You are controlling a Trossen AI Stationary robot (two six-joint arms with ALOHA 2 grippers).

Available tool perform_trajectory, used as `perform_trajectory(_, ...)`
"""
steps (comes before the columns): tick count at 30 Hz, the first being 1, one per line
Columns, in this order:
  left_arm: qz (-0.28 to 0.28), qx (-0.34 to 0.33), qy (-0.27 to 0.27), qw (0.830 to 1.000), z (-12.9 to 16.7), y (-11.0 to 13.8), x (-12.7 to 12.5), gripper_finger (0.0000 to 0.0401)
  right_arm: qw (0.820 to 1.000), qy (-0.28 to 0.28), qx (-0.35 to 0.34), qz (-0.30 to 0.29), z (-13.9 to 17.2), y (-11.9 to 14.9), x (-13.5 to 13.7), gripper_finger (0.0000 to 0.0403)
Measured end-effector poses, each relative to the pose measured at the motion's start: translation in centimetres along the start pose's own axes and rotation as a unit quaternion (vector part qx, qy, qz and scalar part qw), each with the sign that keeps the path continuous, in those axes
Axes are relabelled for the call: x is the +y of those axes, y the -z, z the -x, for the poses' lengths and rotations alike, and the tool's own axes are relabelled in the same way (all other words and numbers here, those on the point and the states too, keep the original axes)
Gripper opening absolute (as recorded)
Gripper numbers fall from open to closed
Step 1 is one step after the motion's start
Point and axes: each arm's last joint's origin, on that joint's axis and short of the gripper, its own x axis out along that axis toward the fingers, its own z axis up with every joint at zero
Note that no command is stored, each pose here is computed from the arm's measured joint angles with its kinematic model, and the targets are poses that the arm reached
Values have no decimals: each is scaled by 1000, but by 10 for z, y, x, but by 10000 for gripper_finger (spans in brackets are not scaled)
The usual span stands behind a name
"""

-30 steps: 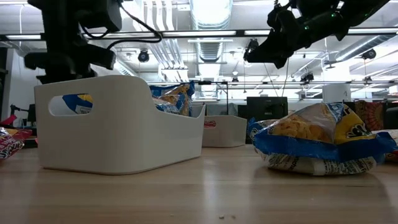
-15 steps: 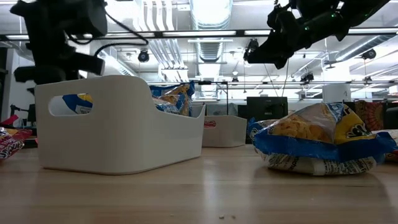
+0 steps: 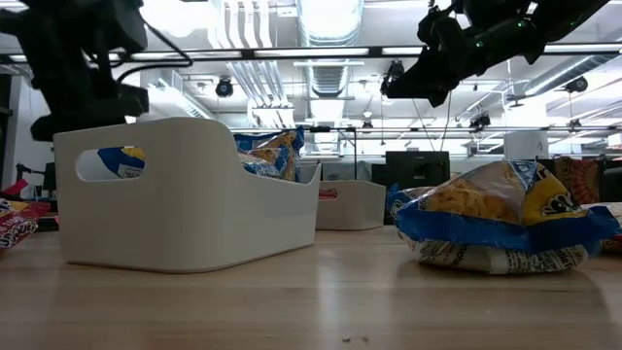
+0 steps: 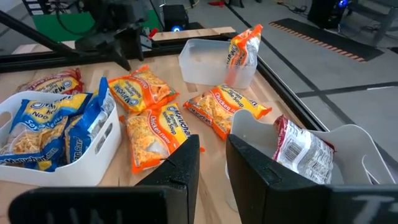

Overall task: Sort Maruchan noodles
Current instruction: Put the orange noodle pack into the transparent bin

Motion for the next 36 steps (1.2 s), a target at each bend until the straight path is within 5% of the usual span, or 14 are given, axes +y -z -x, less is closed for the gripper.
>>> perform_trajectory(15,52,-13,2,999,-39,20,8,205,1000,1,-2,7,0,-1,0,68)
perform_trajectory(20,45,-14,2,999,-39,19,8,157,1000,1,-3,9,0,-1,0,68)
perform_trajectory(28,35,-15,6,999,-36,17,5,18,1000,1,-4,11,0,-2,0,68)
perform_trajectory(36,-9,-67,17,998,3,-13,-11,1,1000,1,-4,10,0,-1,0,68)
